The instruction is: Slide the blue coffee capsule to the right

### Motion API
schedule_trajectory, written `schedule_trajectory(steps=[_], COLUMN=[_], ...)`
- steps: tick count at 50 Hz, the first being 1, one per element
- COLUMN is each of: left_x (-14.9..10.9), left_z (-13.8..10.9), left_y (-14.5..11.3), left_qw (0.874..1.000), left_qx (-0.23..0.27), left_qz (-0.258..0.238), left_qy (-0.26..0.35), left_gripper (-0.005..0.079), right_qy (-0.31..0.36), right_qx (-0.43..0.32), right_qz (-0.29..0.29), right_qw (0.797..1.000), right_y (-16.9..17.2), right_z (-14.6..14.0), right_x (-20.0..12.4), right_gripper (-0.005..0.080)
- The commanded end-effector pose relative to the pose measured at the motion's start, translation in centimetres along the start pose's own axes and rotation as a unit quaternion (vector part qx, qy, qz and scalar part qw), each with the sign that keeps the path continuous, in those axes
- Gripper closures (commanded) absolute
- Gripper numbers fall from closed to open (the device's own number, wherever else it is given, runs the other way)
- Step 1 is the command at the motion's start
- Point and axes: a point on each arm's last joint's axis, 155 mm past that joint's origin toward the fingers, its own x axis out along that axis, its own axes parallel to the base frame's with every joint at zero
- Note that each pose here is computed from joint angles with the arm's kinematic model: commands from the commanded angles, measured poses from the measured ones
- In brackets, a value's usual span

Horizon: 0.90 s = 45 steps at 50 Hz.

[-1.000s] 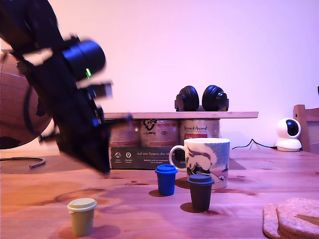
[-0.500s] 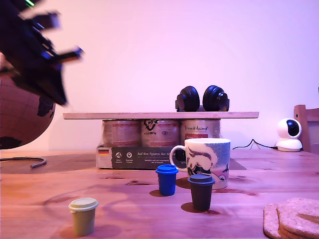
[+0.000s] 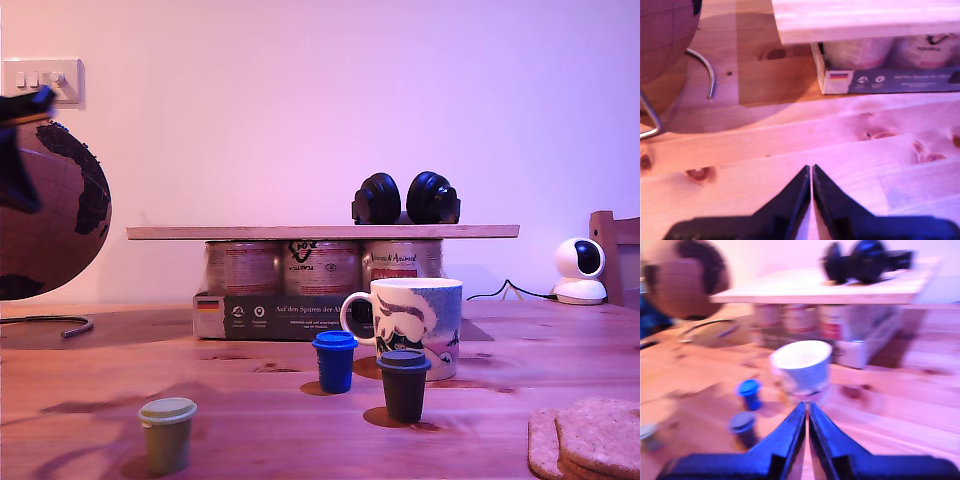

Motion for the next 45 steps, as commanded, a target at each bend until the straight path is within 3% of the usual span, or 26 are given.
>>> schedule_trajectory(steps=[1, 18, 45], left_x=[-0.7, -4.2, -6.3], left_z=[0.0, 1.6, 3.2], left_y=[0.3, 0.5, 0.5], left_qw=[1.0, 0.993, 0.98], left_qx=[0.001, 0.011, 0.013], left_qz=[0.003, 0.008, 0.012], left_qy=[-0.02, -0.121, -0.196], left_gripper=[0.0762, 0.0762, 0.0762], right_qy=[-0.001, -0.001, -0.001], right_qx=[-0.003, -0.003, -0.003], right_qz=[-0.001, -0.001, -0.001], right_qw=[1.0, 1.0, 1.0], right_y=[0.0, 0.0, 0.0], right_z=[-0.1, -0.1, -0.1], right_x=[0.0, 0.0, 0.0], right_gripper=[0.0764, 0.0764, 0.0764])
